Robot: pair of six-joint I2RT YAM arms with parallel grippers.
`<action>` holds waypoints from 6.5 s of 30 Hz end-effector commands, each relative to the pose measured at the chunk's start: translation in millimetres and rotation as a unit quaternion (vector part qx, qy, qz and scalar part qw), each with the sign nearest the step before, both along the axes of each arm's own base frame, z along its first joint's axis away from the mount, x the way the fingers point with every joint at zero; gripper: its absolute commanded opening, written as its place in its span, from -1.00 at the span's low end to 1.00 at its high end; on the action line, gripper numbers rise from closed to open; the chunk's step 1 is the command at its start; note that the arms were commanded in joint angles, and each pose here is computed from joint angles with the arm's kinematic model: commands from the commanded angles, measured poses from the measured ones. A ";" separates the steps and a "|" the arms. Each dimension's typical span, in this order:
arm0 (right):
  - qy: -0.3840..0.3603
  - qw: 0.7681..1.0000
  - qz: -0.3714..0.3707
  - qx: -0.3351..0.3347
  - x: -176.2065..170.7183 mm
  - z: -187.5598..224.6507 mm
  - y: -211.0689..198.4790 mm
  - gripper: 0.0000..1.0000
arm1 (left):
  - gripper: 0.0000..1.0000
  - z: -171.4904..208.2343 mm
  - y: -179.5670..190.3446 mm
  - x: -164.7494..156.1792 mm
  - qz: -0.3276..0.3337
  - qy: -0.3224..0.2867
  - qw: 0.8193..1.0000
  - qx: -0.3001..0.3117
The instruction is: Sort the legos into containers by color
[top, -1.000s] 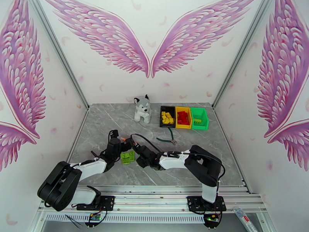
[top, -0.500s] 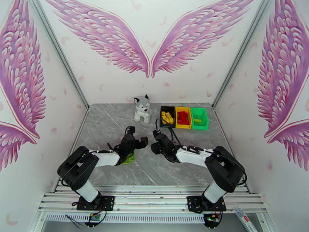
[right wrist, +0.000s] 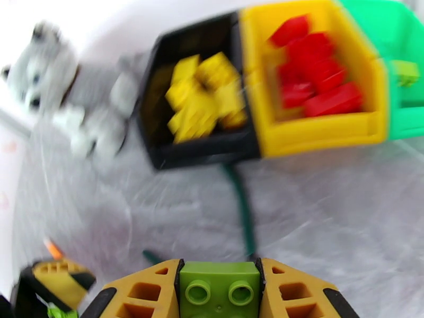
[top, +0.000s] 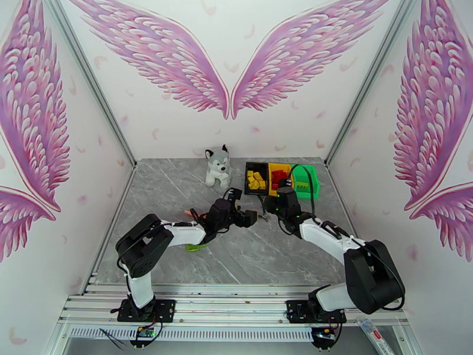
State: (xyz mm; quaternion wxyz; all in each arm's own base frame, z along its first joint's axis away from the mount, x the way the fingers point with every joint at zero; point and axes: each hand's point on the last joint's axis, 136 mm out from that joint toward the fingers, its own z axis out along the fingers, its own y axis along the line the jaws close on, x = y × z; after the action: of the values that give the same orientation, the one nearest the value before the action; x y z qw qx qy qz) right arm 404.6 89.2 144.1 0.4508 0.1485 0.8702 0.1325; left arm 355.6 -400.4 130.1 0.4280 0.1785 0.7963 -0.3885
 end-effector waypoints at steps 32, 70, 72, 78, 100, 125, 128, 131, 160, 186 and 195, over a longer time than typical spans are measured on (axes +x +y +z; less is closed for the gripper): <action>0.009 0.971 -0.230 -0.062 128.6 35.4 -149.8 0.51 | 0.98 33.7 22.8 13.7 0.031 -0.082 0.994 0.058; 0.082 0.916 0.386 -0.069 -135.0 -79.0 271.3 0.82 | 0.97 -26.9 293.1 -1.7 0.407 0.059 0.910 0.040; 0.083 0.907 0.404 -0.081 -148.7 -89.2 275.8 0.83 | 0.98 -31.0 297.7 -3.9 0.411 0.065 0.909 0.034; 0.091 0.884 0.437 -0.139 -182.8 -121.9 284.4 0.89 | 0.98 -37.4 305.1 -6.3 0.415 0.079 0.906 0.013; 0.101 0.885 0.397 -0.221 -153.2 -160.5 331.1 0.53 | 0.97 -49.9 332.1 -3.0 0.437 0.097 0.894 -0.014; 0.100 0.922 0.328 -0.180 -130.7 -135.7 287.7 -0.55 | 0.97 -54.1 296.5 7.9 0.383 0.098 0.918 -0.017; 0.098 0.930 0.317 -0.158 -123.2 -127.1 272.4 -0.59 | 0.97 -46.6 275.1 10.0 0.351 0.087 0.932 -0.014; 0.098 0.941 0.298 -0.127 -111.6 -117.2 252.5 -0.64 | 0.98 -37.4 246.9 11.8 0.309 0.073 0.948 -0.007; 0.007 0.983 -0.181 -0.035 27.6 20.0 -108.8 -0.70 | 0.97 33.5 -41.6 -3.8 -0.031 -0.092 0.993 0.064; 0.041 0.966 -0.249 -0.047 108.5 24.6 -175.8 0.59 | 0.98 28.0 64.8 18.4 0.111 -0.050 0.990 0.076; -0.037 0.994 -0.103 0.008 89.2 50.1 -83.9 0.68 | 0.97 29.0 120.7 14.3 0.199 -0.057 0.973 0.102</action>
State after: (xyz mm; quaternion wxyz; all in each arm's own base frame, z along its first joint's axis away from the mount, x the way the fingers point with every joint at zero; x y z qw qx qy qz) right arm 489.6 -40.5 170.1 0.4571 0.2993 0.8368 0.0365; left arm 367.7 -305.1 152.1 0.5034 0.1170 0.8243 -0.2311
